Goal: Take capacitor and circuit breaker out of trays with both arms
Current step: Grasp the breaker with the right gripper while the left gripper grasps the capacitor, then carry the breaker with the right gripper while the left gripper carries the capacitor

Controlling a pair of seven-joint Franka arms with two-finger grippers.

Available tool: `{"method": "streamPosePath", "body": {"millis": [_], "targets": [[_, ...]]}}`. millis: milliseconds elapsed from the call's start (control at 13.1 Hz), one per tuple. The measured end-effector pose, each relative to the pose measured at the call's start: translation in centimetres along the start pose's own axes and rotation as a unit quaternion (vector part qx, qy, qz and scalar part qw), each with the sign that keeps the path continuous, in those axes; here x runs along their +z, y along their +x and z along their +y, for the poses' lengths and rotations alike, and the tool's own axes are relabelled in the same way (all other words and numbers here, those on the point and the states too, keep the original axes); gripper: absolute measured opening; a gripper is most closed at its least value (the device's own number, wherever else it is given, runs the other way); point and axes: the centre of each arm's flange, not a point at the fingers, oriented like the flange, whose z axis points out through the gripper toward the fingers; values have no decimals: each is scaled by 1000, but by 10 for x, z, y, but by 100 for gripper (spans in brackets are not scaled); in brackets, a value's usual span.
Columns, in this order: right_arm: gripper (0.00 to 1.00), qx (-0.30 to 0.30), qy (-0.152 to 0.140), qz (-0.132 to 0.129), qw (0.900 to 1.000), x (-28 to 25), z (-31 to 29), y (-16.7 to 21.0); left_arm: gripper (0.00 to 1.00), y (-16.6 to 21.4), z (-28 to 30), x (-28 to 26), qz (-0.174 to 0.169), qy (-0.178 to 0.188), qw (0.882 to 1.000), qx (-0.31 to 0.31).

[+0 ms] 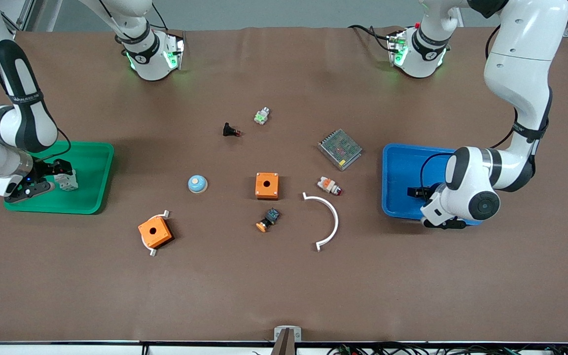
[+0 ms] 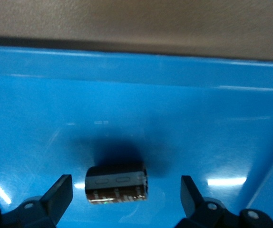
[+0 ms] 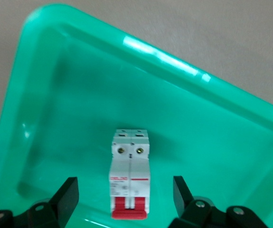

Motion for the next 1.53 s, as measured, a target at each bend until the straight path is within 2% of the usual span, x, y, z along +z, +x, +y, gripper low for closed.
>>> {"method": "streamPosePath", "body": {"millis": [153, 229, 382, 458, 534, 611, 687, 763, 916, 1145, 1298, 1527], "targets": [[86, -2, 1, 1, 1000, 8, 1, 0, 99, -1, -4, 6, 0, 0, 1000, -2], [86, -3, 0, 2, 1000, 12, 1, 1, 94, -1, -4, 6, 1, 0, 1000, -2], [68, -3, 1, 4, 1000, 25, 2, 1, 70, -2, -4, 5, 2, 0, 1000, -2], [68, -5, 2, 4, 1000, 31, 3, 1, 60, -2, -4, 3, 3, 0, 1000, -2], [60, -8, 3, 3, 1000, 35, 3, 1, 53, -2, -4, 0, 6, 0, 1000, -2], [48, -10, 4, 2, 1000, 36, 3, 1, 53, -3, -4, -5, 10, 0, 1000, -2], [39, -12, 6, 0, 1000, 35, 3, 1, 53, -4, -4, -12, 15, 0, 1000, -3], [40, -13, 11, -7, 1000, 32, 2, 1, 53, -3, -3, -22, 24, 0, 1000, -4], [40, -10, 20, -14, 1000, 12, 2, 3, 53, 6, 12, -64, 65, -20, 997, -30], [40, 0, 53, -5, 999, -52, -15, 23, 53, 13, 85, -140, 130, -55, 987, -78], [40, 19, 68, -4, 998, -94, -40, 49, 53, 10, 143, -160, 145, -75, 980, -110], [40, 68, 51, -1, 996, -131, -105, 101, 53, 12, 231, -146, 153, -93, 974, -141]]}}
